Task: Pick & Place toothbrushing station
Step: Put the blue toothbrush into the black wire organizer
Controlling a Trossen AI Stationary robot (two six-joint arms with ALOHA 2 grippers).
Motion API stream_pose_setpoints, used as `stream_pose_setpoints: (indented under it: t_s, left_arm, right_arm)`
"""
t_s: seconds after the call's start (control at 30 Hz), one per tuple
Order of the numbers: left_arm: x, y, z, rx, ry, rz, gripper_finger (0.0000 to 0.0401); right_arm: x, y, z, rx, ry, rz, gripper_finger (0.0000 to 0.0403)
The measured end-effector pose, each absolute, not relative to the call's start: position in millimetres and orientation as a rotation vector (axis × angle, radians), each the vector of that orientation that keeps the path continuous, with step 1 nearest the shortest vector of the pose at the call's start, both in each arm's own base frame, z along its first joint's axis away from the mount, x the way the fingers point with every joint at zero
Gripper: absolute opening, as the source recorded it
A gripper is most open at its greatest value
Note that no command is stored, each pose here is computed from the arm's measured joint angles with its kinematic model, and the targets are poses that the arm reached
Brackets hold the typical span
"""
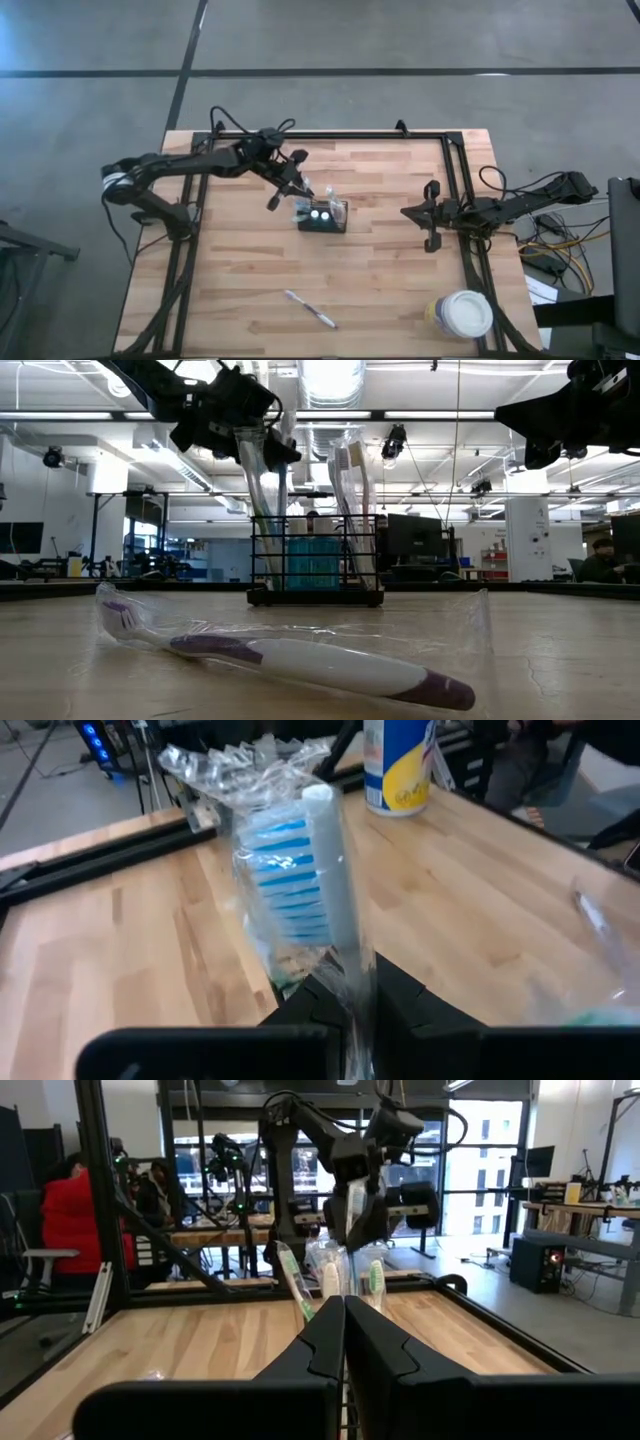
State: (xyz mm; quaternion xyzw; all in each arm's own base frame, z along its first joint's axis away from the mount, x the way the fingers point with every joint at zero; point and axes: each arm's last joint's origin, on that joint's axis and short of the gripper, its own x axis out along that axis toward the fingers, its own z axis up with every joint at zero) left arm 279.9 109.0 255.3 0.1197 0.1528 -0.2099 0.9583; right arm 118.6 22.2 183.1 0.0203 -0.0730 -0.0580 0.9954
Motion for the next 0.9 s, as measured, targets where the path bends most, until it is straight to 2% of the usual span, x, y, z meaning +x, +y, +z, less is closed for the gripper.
stream_pose_setpoints:
  t_s: [0.37, 0.6, 0.73, 0.9]
  left_arm:
    - [290, 114, 218, 0.248, 0.359, -0.441, 0.0024]
    - [292, 116, 212, 0.221, 0.378, -0.436, 0.004]
    - [288, 114, 221, 0.181, 0.35, -0.448, 0.007]
    - [285, 113, 228, 0.162, 0.341, -0.444, 0.0142]
  right_arm:
    - [119, 22, 183, 0.041, -0.147, -0.117, 0.0008]
    - [119, 22, 183, 0.041, -0.148, -0.117, 0.0008]
    - [119, 22, 183, 0.042, -0.147, -0.116, 0.0008]
    - [119, 22, 183, 0.044, -0.148, -0.116, 0.0008]
